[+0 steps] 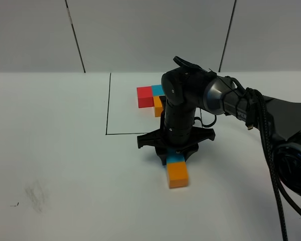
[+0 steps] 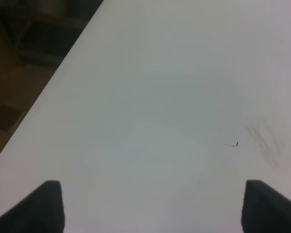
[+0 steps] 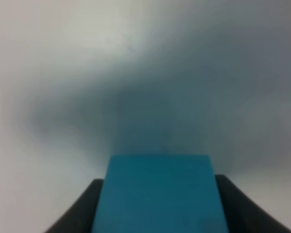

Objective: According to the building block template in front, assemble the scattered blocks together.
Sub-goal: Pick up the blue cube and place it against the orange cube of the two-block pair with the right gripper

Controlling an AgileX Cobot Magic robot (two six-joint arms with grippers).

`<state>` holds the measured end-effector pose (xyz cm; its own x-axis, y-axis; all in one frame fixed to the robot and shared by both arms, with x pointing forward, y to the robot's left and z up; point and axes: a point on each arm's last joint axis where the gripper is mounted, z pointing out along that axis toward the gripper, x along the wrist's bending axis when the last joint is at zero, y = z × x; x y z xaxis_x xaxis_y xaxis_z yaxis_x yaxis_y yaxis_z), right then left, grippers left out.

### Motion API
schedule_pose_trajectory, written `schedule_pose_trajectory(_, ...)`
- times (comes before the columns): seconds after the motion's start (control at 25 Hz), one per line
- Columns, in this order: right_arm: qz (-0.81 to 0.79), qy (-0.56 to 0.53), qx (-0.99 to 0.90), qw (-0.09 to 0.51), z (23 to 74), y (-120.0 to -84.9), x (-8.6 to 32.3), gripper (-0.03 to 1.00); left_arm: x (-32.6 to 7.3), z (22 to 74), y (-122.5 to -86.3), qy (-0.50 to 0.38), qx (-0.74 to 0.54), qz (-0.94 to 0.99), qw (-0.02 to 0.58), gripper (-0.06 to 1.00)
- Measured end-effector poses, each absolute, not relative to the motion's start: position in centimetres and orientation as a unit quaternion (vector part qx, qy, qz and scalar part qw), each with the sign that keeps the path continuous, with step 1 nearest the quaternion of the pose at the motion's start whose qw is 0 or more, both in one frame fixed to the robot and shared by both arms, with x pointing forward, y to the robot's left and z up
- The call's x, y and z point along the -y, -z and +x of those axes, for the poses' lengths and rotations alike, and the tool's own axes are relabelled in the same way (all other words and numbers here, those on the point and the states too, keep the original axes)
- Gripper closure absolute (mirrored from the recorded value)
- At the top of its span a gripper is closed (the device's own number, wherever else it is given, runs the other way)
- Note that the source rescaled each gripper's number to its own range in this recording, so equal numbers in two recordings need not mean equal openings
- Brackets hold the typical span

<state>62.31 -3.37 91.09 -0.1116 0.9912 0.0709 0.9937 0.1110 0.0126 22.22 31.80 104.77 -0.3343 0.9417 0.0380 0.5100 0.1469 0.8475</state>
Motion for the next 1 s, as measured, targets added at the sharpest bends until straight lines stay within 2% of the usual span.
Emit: schedule_pose_trajectory(1.0, -0.666, 0.029, 0.745, 0.022, 62.30, -91.25, 3.38, 0.96, -31.81, 22.25, -104.77, -0.407, -0.708, 0.512, 0.267, 0.10)
